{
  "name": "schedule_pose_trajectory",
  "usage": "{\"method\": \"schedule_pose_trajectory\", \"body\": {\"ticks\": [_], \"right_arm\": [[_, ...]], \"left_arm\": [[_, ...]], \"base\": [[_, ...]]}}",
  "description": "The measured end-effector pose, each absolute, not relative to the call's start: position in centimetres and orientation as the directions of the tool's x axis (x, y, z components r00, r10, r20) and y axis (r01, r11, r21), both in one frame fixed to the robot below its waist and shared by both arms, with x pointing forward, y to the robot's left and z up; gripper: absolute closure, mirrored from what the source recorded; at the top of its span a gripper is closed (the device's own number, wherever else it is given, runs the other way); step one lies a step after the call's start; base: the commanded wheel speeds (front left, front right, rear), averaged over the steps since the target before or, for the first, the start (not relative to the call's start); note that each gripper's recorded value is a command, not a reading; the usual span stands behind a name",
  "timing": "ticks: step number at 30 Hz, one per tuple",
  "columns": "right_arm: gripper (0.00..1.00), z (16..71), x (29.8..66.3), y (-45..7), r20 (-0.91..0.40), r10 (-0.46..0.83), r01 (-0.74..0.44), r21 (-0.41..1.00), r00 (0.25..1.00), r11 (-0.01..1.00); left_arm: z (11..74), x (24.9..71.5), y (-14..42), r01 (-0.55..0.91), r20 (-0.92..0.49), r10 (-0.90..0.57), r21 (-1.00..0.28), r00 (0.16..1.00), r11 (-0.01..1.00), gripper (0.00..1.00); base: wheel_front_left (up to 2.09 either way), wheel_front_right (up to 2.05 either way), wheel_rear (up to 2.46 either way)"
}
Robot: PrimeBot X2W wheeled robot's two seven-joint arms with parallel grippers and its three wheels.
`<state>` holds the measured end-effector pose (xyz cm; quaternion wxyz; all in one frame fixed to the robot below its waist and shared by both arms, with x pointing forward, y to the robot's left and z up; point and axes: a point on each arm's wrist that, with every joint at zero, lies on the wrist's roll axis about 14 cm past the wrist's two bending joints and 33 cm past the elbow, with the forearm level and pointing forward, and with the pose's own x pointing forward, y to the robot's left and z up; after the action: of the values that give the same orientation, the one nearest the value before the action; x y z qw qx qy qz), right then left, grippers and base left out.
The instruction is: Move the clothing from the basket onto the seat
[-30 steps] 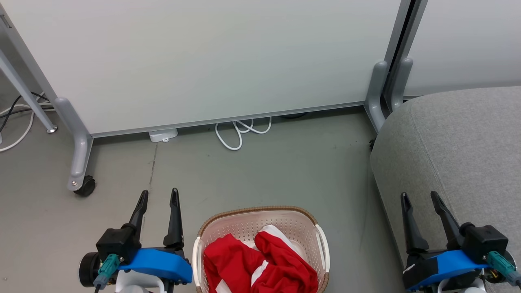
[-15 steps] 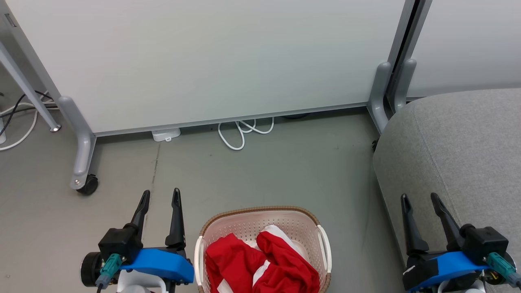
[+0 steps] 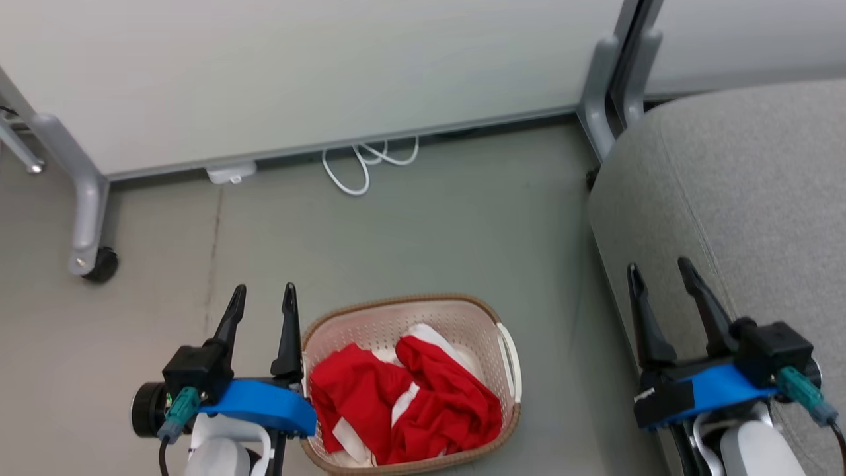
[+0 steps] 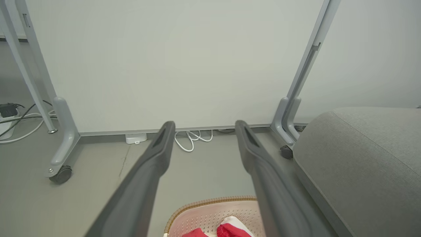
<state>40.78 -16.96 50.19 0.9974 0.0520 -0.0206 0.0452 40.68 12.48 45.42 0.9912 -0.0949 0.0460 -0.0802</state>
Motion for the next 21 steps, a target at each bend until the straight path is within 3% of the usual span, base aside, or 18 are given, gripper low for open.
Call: {"method": "schedule_pose_trajectory", "body": {"ticks": [9,21], "right_arm": [[0.00,48.8,44.5,-17.1,0.027,0.098,-0.100,0.053,0.995,0.994],[0.00,43.5,47.2,-17.4,-0.067,0.108,-0.104,0.064,0.992,0.993]], "left_arm": [[38.9,44.1,8.3,0.259,-0.232,-0.303,-0.201,0.924,0.945,0.00],[27.1,45.4,2.4,0.439,-0.476,-0.493,-0.229,0.728,0.869,0.00]], "base": [[0.00,0.00,0.00],[0.00,0.00,0.00]]}}
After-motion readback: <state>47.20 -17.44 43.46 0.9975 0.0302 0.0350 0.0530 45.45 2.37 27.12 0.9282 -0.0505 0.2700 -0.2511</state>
